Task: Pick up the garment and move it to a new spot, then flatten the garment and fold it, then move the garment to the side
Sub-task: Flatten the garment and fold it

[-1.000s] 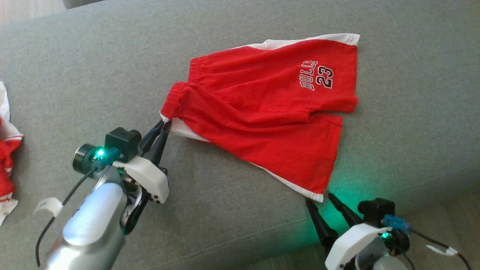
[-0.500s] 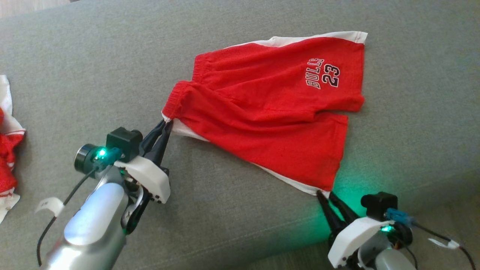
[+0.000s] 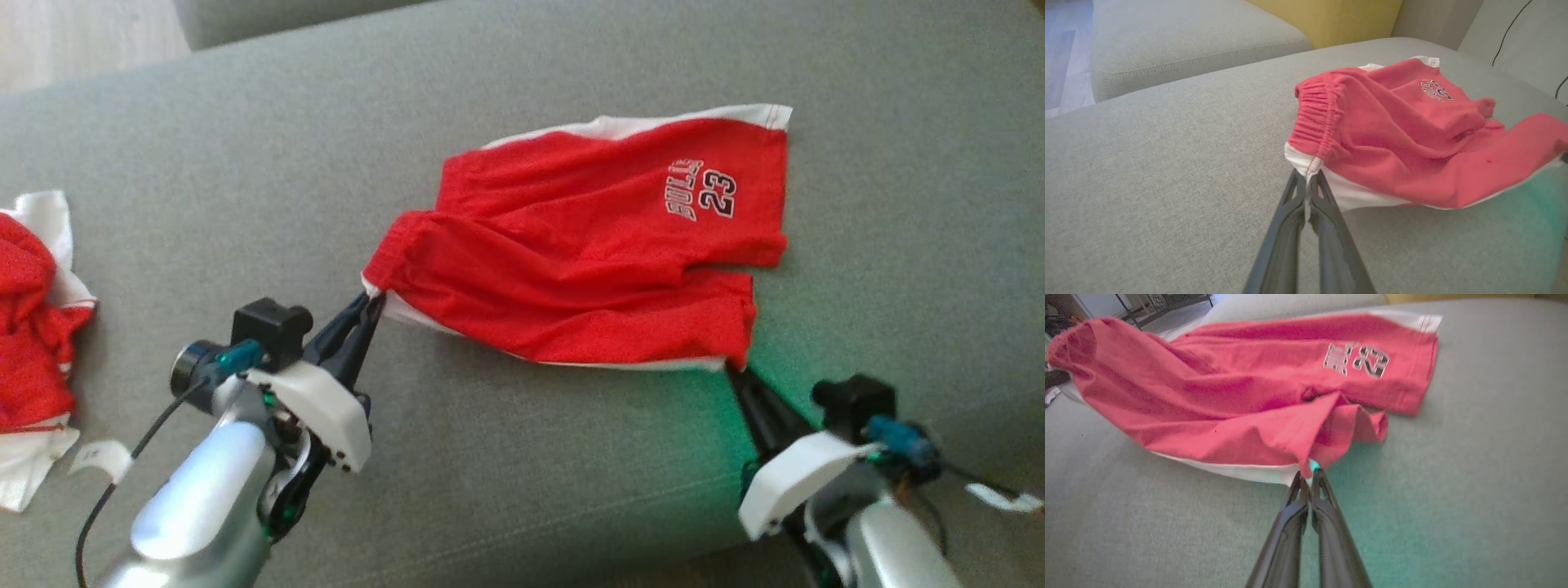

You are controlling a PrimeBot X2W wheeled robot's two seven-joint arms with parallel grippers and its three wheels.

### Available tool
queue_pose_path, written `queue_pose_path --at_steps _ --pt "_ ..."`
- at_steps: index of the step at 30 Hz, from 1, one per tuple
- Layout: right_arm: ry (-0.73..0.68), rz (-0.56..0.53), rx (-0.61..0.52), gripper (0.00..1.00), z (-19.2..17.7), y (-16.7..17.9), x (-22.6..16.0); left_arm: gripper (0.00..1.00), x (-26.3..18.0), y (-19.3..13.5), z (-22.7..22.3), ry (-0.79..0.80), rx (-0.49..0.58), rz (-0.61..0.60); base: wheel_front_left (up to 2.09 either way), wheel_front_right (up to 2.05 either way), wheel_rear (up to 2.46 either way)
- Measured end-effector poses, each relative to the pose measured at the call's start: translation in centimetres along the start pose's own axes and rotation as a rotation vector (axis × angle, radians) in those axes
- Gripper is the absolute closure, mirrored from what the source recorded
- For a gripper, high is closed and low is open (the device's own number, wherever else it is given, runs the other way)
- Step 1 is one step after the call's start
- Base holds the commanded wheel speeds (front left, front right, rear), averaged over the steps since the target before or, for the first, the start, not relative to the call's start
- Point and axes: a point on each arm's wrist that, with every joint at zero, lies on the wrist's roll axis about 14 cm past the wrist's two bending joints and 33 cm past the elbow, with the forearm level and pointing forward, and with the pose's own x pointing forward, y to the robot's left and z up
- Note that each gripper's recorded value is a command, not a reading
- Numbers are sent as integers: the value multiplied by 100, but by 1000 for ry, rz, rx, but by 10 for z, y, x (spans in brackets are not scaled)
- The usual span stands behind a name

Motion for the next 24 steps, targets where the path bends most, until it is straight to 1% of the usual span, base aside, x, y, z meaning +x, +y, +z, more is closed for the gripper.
queue_pose_path --at_steps 4,8,11,13,18,21,24 --pt "-137 -16 -61 100 53 -6 -4 100 -16 -4 17 -28 -27 -4 0 0 0" --pt "-264 -7 -119 100 103 -4 -16 100 -31 -7 53 -102 -73 -4 0 0 0" --pt "-360 6 -160 100 140 -1 -28 100 -43 -15 89 -184 -141 -23 0 0 0" --pt "-447 18 -172 100 172 4 -36 100 -53 -22 114 -247 -196 -37 0 0 0" --pt "-688 40 -226 100 253 18 -63 100 -82 -19 173 -403 -302 -6 0 0 0" --pt "-773 39 -213 100 281 20 -79 100 -97 -19 199 -479 -391 5 0 0 0" --pt "-783 39 -171 100 289 21 -87 100 -112 -18 215 -533 -481 22 0 0 0"
